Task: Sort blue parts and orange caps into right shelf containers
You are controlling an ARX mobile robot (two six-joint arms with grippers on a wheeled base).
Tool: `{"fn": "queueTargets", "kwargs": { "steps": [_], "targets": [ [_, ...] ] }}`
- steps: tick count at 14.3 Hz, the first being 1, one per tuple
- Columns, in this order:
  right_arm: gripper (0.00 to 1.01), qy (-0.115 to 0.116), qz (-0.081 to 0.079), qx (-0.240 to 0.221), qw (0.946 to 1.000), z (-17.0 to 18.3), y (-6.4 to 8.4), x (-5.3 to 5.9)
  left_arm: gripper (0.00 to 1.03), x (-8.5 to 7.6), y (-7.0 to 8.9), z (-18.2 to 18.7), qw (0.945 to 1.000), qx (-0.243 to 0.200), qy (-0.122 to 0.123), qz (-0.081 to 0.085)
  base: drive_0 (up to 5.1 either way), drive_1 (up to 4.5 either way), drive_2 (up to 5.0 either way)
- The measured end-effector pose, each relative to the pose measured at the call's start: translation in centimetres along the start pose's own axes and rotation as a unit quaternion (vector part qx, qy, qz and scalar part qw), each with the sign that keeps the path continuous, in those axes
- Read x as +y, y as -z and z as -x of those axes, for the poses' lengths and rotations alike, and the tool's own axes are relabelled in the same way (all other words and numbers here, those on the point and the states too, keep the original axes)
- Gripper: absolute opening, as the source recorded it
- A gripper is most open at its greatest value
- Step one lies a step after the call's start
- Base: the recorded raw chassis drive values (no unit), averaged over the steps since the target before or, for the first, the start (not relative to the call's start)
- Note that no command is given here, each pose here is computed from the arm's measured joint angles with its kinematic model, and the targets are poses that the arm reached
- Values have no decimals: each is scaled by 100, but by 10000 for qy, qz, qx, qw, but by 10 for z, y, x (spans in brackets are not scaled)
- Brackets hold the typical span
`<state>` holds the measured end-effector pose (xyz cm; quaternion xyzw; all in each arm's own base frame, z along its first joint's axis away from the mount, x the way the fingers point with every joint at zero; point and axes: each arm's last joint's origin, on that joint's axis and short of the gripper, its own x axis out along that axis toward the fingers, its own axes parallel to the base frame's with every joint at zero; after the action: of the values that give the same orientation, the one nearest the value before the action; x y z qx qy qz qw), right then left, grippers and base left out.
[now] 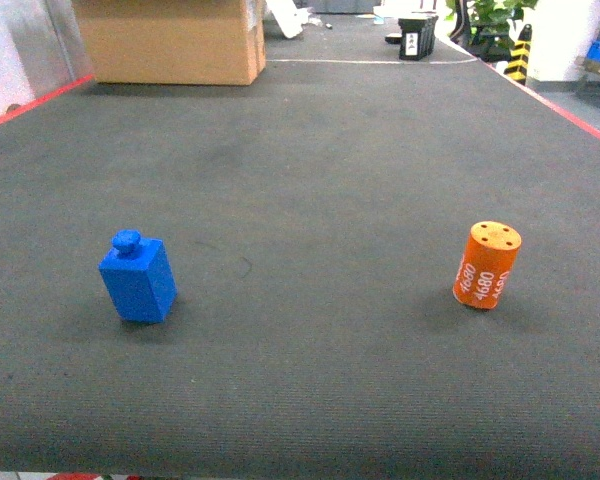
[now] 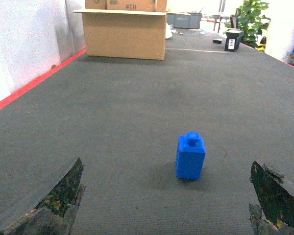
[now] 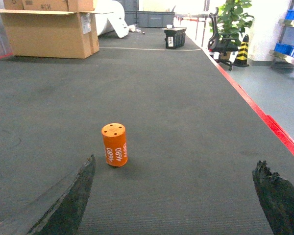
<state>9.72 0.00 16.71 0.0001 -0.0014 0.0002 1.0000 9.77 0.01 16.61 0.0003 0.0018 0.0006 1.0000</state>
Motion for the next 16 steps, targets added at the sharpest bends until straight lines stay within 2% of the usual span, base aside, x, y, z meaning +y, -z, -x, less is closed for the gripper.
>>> {"fn": "queueTargets", "kwargs": {
  "steps": [9,10,11,12,13,14,15,16],
  "targets": [
    [98,0,0,-2,10000,0,0,0,98,0,0,0,10000,0,0,0,0,0,0],
    [98,296,-82,269,9992,-1,2,1,98,-1,1,-1,9992,206,-323,131,0,0,0],
    [98,595,-145,478,9970,-11,1,10,98,-8,1,-11,9972,321,-634,252,0,0,0],
    [98,637,-171,387,9971,-25,-8,21,98,-14,-1,-25,9966,328,-710,268,0,0,0],
    [98,544,-244,259,9979,-42,-19,28,98,-17,-8,-42,9965,216,-749,293,0,0,0],
    [98,333,-310,144,9989,-66,-30,35,98,-21,-20,-65,9978,72,-595,281,0,0,0],
    [98,165,-315,143,9993,-90,-36,42,98,-26,-30,-93,9986,-146,-454,248,0,0,0],
    [98,37,-263,343,9991,-122,-32,52,98,-30,-28,-122,9989,-75,-420,204,0,0,0]
  ]
}}
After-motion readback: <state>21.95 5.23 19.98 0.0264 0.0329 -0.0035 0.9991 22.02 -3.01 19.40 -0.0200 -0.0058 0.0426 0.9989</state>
